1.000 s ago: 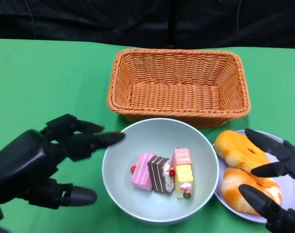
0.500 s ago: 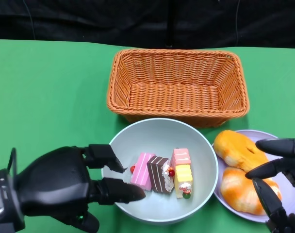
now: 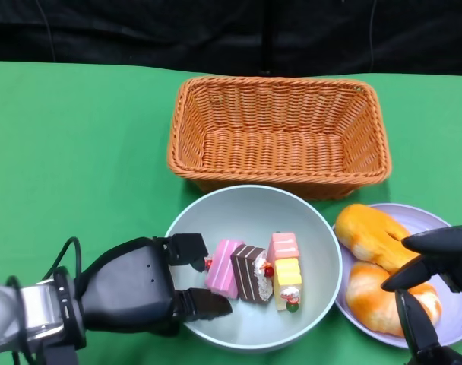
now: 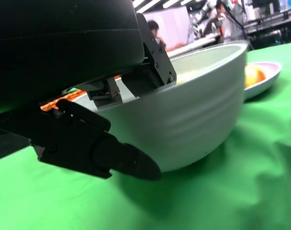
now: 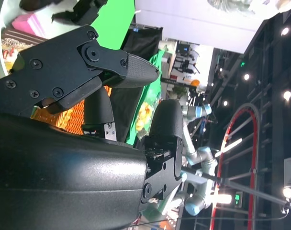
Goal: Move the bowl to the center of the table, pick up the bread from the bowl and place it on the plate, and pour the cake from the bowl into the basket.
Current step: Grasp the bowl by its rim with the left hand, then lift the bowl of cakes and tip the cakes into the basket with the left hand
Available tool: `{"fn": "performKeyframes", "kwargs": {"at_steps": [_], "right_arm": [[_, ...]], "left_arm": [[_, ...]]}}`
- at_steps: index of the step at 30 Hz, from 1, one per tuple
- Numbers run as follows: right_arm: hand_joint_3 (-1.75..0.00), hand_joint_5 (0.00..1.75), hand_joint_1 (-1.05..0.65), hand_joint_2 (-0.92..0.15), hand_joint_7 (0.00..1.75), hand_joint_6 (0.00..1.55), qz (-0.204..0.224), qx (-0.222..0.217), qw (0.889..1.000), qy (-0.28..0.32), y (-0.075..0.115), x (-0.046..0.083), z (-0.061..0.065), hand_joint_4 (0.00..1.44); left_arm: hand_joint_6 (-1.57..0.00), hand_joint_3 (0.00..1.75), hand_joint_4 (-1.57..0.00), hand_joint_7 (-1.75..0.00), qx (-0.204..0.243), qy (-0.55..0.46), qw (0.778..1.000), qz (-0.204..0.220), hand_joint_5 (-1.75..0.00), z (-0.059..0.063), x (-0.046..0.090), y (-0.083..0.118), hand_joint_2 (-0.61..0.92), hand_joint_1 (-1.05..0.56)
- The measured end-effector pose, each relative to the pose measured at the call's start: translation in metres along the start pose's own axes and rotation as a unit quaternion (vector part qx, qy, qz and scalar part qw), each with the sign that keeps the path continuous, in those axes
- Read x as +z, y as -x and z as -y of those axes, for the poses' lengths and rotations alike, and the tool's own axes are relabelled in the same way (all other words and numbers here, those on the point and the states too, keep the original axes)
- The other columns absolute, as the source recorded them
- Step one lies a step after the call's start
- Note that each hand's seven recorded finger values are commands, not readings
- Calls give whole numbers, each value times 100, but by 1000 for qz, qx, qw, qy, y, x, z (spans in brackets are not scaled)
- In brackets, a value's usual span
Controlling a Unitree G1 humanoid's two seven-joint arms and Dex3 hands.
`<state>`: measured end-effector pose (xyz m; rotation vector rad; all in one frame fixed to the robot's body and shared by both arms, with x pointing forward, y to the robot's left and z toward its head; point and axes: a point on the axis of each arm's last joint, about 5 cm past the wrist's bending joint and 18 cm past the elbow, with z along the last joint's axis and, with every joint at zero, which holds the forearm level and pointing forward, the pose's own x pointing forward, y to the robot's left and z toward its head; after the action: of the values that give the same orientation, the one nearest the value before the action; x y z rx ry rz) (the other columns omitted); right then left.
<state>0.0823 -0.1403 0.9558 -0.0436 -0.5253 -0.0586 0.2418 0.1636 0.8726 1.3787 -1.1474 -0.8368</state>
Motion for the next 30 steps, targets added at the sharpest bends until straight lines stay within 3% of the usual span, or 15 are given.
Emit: {"fn": "performKeyframes", "kwargs": {"at_steps": [3,4,5,7,10,11,13,19,28,29,30], "right_arm": [[-91,167,-28,-61,149,12,0,-1,1000,-2,0,0,-1,40],[-93,167,-28,-60,150,12,-1,-1,1000,-2,0,0,-1,39],[-93,167,-28,-60,150,12,-1,-1,1000,-2,0,-1,-1,40],[-94,167,-28,-59,150,12,-2,-2,1000,-3,1,-1,-1,40],[-95,167,-28,-59,150,12,-2,-3,1000,-4,1,-1,-1,40],[-95,168,-28,-59,150,12,-2,-3,1000,-5,1,-1,-2,41],[-95,169,-28,-60,150,13,-3,-4,1000,-8,1,-2,-3,42],[-93,171,-30,-61,151,14,0,-9,1000,-10,2,-3,-4,44],[-96,167,-26,-62,153,11,-8,-1,1000,-13,3,-6,-6,39],[-96,167,-23,-62,152,11,-14,2,1000,-15,3,-7,-7,39],[-96,168,-22,-61,152,11,-20,5,1000,-19,3,-7,-8,39]], "left_arm": [[-103,0,-62,-23,3,-3,1000,-1,-136,13,0,-2,82,-38],[-103,0,-75,-67,9,-1,1000,1,-156,16,1,-4,80,-32],[-95,0,-84,-107,23,1,1000,6,-165,18,1,-6,79,-28],[-87,0,-91,-142,43,4,999,12,-173,23,2,-7,78,-25],[-85,0,-92,-151,57,6,998,22,-174,26,3,-7,78,-24],[-82,3,-97,-165,63,8,998,22,-175,27,4,-7,83,-25],[-78,4,-99,-173,74,21,997,23,-175,25,5,-8,86,-25],[-79,4,-100,-175,108,30,993,34,-175,6,-1,-5,84,-28],[-82,8,-103,-175,115,81,990,-10,-175,-21,1,6,88,-15],[-81,74,-104,-175,121,98,988,-16,-175,-24,1,6,59,-12],[-80,112,-105,-175,128,112,985,-19,-175,-27,1,5,40,-12]]}}
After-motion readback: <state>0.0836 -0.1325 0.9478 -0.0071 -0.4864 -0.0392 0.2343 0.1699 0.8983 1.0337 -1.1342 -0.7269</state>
